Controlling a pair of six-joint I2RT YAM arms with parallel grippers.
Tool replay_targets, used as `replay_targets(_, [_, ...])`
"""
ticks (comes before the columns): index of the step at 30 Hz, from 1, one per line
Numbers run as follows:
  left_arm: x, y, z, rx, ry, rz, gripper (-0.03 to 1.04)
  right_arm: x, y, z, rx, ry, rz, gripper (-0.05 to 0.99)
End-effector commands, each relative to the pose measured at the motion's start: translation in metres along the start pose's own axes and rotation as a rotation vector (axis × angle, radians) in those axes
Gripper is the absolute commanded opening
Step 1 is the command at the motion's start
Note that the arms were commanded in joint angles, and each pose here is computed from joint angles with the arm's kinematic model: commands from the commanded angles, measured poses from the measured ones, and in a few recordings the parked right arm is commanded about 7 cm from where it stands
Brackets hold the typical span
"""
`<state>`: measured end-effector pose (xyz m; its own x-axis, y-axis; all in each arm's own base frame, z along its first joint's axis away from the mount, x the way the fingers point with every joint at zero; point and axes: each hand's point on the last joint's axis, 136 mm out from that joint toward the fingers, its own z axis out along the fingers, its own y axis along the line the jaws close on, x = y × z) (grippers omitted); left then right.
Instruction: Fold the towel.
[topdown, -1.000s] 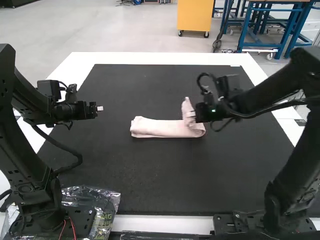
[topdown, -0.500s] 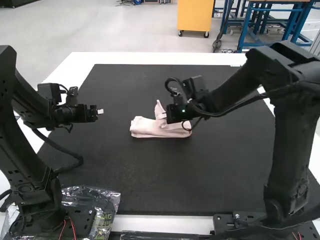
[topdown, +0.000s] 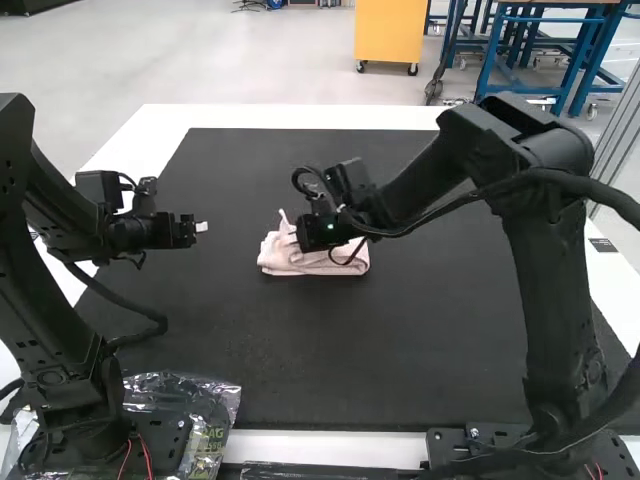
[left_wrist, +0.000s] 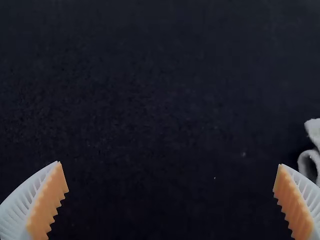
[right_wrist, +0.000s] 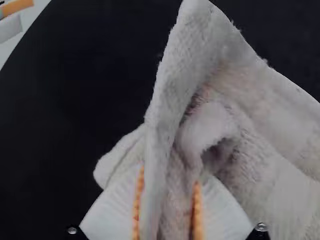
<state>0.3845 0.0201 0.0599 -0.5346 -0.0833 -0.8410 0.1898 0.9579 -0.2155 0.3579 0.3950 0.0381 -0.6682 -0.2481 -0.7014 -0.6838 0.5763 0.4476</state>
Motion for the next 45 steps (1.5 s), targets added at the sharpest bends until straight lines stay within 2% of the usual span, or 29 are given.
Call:
replay_targets(1, [-0.008, -0.001, -0.004, 0.008, -0.025, 0.023, 0.97, -0.033, 0.036, 0.002, -0.115, -0.05, 0.018, 0.43])
replay_targets(4, [-0.006, -0.001, -0.005, 0.006, -0.023, 0.022, 0.97, -0.046, 0.055, 0.0, -0.196, -0.052, 0.066, 0.56])
replay_targets(7, [-0.007, -0.001, -0.005, 0.009, -0.031, 0.021, 0.97, -0.059, 0.065, -0.006, -0.244, -0.059, 0.1, 0.61])
replay_targets(9, [-0.007, -0.002, -0.005, 0.011, -0.032, 0.014, 0.97, -0.072, 0.07, -0.015, -0.252, -0.086, 0.091, 0.6])
replay_targets(10, [-0.006, -0.002, -0.005, 0.011, -0.029, 0.009, 0.97, -0.076, 0.071, -0.022, -0.251, -0.098, 0.076, 0.53])
replay_targets(11, [-0.007, -0.003, -0.005, 0.015, -0.029, 0.01, 0.97, -0.077, 0.071, -0.029, -0.258, -0.105, 0.067, 0.38])
replay_targets(12, [-0.006, -0.002, -0.005, 0.014, -0.028, 0.009, 0.97, -0.079, 0.07, -0.036, -0.266, -0.12, 0.044, 0.12])
replay_targets(13, [-0.006, -0.002, -0.005, 0.014, -0.027, 0.008, 0.97, -0.083, 0.068, -0.045, -0.266, -0.153, 0.023, -0.03])
replay_targets(15, [-0.005, -0.003, -0.005, 0.017, -0.025, 0.008, 0.97, -0.086, 0.064, -0.054, -0.262, -0.195, 0.014, -0.03])
replay_targets(18, [-0.005, -0.004, -0.005, 0.018, -0.025, 0.007, 0.97, -0.06, 0.044, -0.05, -0.222, -0.158, 0.008, -0.03])
replay_targets(22, [-0.006, -0.005, -0.005, 0.022, -0.027, 0.009, 0.97, -0.031, 0.023, -0.041, -0.197, -0.136, 0.016, -0.03])
replay_targets(33, [-0.007, -0.008, -0.005, 0.038, -0.03, -0.006, 0.97, 0.012, -0.019, -0.001, -0.165, -0.107, 0.018, -0.03])
replay_targets(41, [-0.008, -0.008, -0.005, 0.042, -0.036, -0.004, 0.97, 0.038, -0.038, 0.018, -0.142, -0.08, 0.027, -0.03])
replay_targets(45, [-0.016, -0.007, -0.005, 0.041, -0.06, -0.004, 0.97, 0.027, -0.036, 0.013, -0.153, -0.099, 0.073, -0.02])
